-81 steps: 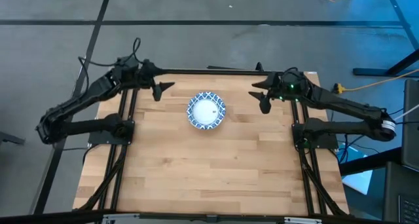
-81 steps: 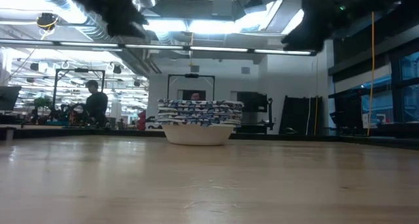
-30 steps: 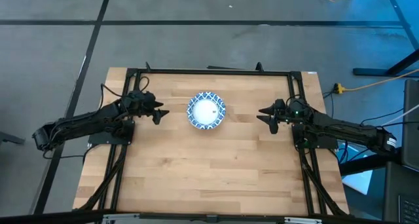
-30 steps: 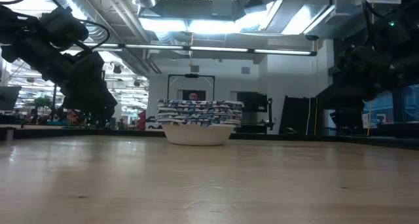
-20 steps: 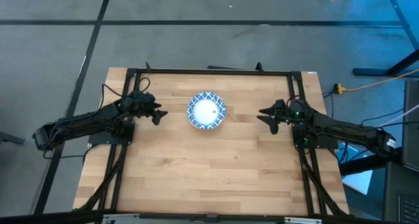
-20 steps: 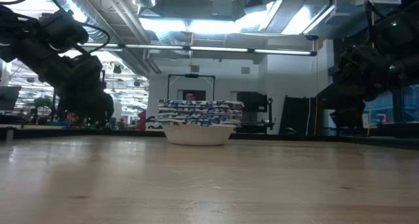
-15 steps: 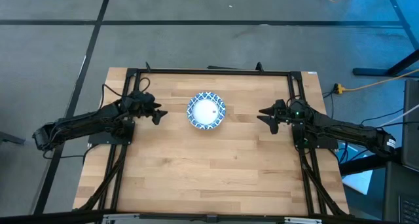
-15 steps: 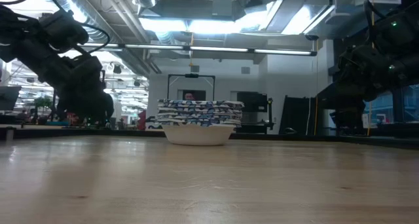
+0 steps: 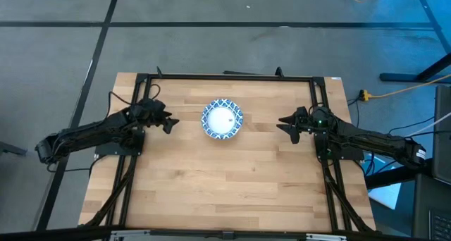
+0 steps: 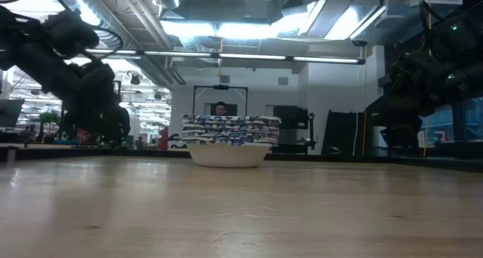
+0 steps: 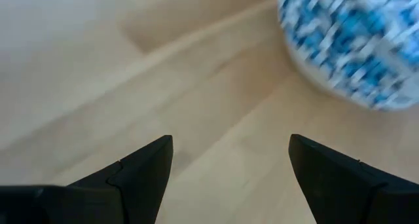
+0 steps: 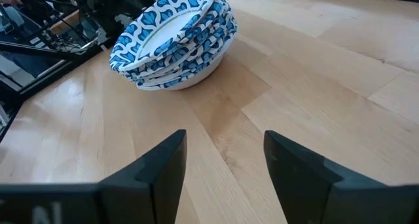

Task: Nest bowls inside each other
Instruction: Return to Home Position

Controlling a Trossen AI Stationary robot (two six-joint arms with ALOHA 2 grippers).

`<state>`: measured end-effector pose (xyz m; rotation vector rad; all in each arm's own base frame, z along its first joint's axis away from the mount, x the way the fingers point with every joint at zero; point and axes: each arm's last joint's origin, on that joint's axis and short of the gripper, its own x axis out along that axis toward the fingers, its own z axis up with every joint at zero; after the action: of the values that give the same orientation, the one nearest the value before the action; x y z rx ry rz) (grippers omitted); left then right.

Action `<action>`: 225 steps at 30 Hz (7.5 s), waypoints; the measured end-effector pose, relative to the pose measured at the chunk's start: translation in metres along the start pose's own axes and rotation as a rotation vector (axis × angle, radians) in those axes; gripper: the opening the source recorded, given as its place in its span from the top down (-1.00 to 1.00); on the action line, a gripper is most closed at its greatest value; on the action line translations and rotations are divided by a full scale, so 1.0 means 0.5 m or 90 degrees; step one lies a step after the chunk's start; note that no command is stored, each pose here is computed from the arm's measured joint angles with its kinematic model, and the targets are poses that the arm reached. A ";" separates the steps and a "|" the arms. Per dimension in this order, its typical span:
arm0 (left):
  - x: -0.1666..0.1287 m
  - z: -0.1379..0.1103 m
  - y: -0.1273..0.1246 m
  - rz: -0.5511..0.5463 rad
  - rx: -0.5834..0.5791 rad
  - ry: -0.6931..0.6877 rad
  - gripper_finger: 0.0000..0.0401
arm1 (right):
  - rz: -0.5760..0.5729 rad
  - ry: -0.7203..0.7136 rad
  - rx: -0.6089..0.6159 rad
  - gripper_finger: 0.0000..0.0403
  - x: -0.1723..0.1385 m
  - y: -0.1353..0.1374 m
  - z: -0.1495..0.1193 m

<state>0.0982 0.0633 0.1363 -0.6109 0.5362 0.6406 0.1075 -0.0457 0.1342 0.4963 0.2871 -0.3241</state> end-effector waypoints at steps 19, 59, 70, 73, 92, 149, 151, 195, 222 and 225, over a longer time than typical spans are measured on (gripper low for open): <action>-0.044 0.032 -0.010 -0.011 0.004 -0.198 -0.49 | -0.001 0.000 -0.001 -0.02 0.000 0.000 0.000; -0.044 0.016 -0.006 -0.079 0.125 -0.354 -0.49 | 0.000 0.000 0.046 -0.02 0.000 0.000 0.000; -0.044 0.016 -0.006 -0.079 0.127 -0.352 -0.49 | 0.000 0.001 0.046 -0.02 0.000 0.000 0.000; -0.044 0.016 -0.006 -0.079 0.127 -0.352 -0.49 | 0.000 0.001 0.046 -0.02 0.000 0.000 0.000; -0.044 0.015 -0.006 -0.079 0.125 -0.352 -0.49 | 0.000 0.001 0.046 -0.02 0.000 0.000 0.000; -0.044 0.015 -0.006 -0.079 0.126 -0.352 -0.49 | 0.000 0.000 0.046 -0.02 0.000 0.000 0.000; -0.044 0.015 -0.006 -0.079 0.126 -0.352 -0.49 | 0.000 0.000 0.046 -0.02 0.000 0.000 0.000; -0.044 0.015 -0.006 -0.079 0.126 -0.352 -0.49 | 0.000 0.001 0.046 -0.02 0.000 0.000 0.000; -0.044 0.015 -0.006 -0.079 0.125 -0.352 -0.49 | 0.000 0.000 0.046 -0.02 0.000 0.000 0.000; -0.044 0.015 -0.006 -0.079 0.125 -0.352 -0.49 | -0.001 0.001 0.046 -0.02 0.000 0.000 0.000</action>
<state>0.0873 0.0580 0.1566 -0.2584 0.0411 0.5985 0.1075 -0.0457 0.1341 0.5682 0.2774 -0.3360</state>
